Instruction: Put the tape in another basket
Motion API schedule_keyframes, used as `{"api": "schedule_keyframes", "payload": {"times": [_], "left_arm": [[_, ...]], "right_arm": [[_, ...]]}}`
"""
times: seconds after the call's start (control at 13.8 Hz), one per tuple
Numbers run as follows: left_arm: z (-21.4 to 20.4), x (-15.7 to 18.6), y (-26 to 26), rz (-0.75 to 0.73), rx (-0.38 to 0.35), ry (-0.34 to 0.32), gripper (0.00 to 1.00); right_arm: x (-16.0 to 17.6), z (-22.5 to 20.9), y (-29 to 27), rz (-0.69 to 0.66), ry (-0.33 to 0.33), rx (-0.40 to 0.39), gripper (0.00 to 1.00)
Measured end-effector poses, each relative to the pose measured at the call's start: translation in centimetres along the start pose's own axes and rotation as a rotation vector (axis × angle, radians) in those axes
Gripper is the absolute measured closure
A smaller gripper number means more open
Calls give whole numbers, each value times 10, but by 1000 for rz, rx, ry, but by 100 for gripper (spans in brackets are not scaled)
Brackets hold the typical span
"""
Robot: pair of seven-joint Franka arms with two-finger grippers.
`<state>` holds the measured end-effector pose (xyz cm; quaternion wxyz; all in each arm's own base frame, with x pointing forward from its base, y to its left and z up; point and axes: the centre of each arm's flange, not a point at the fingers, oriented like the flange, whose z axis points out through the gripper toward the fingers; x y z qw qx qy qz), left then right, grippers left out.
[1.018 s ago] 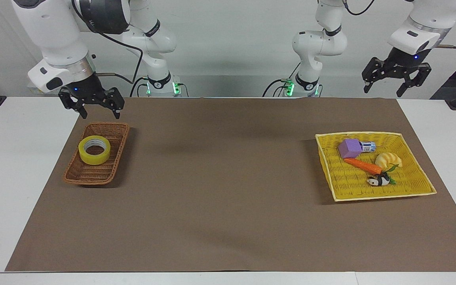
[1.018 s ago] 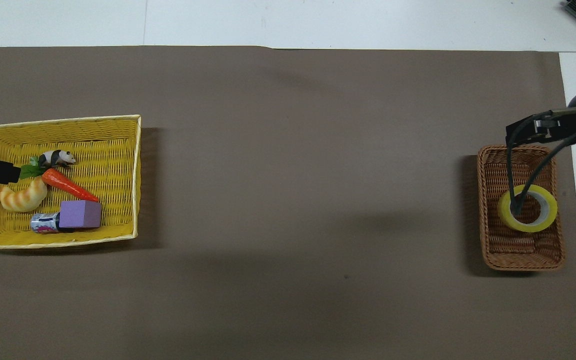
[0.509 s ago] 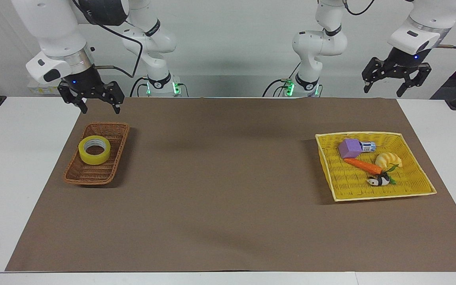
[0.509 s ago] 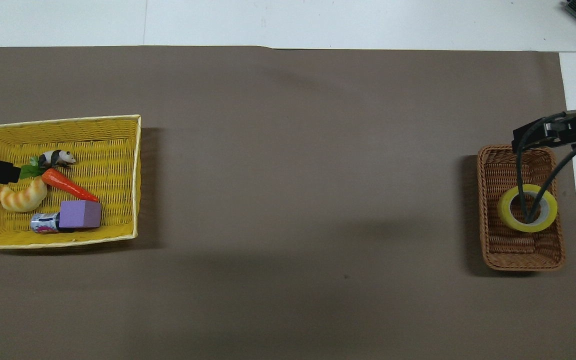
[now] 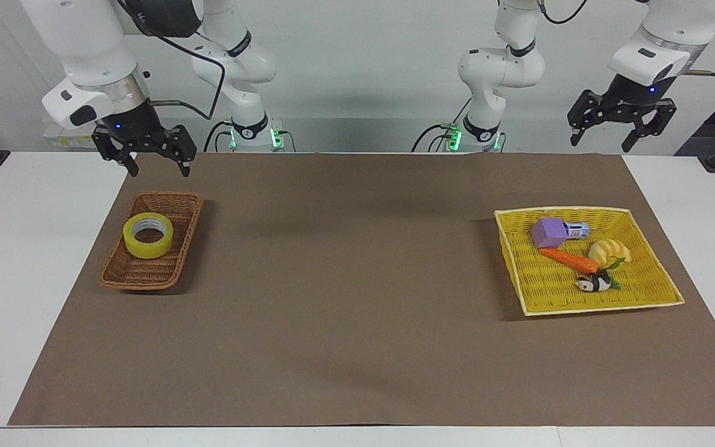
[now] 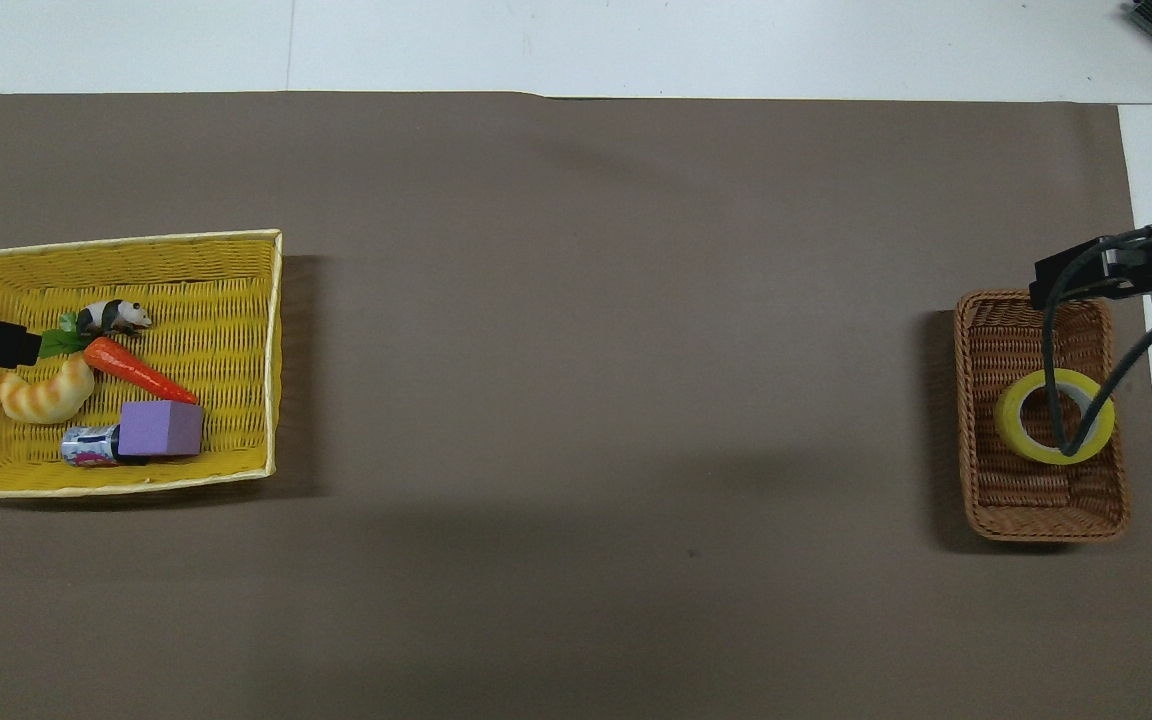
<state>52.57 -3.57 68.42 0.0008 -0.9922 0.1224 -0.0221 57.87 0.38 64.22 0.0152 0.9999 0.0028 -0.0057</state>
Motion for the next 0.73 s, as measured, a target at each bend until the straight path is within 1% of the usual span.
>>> {"api": "schedule_keyframes", "payload": {"times": [0.15,0.36,0.73], "left_arm": [[0,0,0,0,0,0,0],[0,0,0,0,0,0,0],[0,0,0,0,0,0,0]], "right_arm": [[0,1,-1,0,-4,11,0],[-5,4,5,12,-45,19,0],[-7,1,8,19,-43,38,0]]}}
